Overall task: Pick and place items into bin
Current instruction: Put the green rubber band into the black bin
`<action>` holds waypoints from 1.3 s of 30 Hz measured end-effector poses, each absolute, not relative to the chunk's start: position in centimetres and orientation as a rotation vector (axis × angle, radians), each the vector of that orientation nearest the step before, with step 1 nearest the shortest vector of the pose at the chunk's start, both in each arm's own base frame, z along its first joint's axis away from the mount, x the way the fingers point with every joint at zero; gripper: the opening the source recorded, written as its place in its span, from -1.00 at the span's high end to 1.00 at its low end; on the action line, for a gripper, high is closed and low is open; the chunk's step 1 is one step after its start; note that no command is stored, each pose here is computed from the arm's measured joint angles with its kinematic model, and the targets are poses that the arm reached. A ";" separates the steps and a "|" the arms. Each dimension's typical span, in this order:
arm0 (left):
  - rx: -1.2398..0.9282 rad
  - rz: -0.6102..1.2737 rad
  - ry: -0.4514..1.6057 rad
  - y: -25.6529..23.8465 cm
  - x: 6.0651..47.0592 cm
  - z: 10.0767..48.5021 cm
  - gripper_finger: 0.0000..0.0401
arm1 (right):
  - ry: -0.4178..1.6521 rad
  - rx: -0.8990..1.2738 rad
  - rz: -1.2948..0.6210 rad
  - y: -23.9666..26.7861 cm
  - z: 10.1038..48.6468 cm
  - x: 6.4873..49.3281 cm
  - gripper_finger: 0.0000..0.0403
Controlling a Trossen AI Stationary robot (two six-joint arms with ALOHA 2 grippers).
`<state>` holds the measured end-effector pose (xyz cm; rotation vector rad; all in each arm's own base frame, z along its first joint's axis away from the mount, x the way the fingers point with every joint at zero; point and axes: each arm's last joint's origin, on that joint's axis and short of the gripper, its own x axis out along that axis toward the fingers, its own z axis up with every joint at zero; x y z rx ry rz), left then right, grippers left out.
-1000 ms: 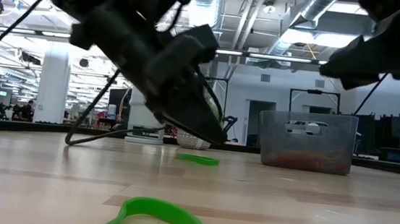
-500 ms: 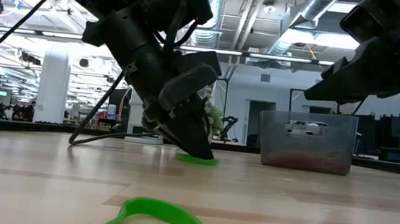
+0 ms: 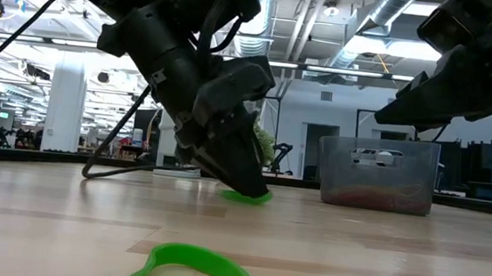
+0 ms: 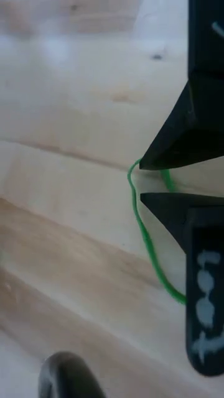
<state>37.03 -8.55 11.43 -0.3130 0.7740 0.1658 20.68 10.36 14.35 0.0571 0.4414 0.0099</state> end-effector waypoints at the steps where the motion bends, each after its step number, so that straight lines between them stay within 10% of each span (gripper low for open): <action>1: -0.320 0.152 0.774 -8.6 37.1 11.4 0.71 | 0.441 0.057 0.010 10.4 14.4 20.7 0.64; 39: -0.284 0.114 0.749 -10.0 36.9 11.6 0.71 | 0.444 0.056 0.010 10.4 14.3 20.7 0.64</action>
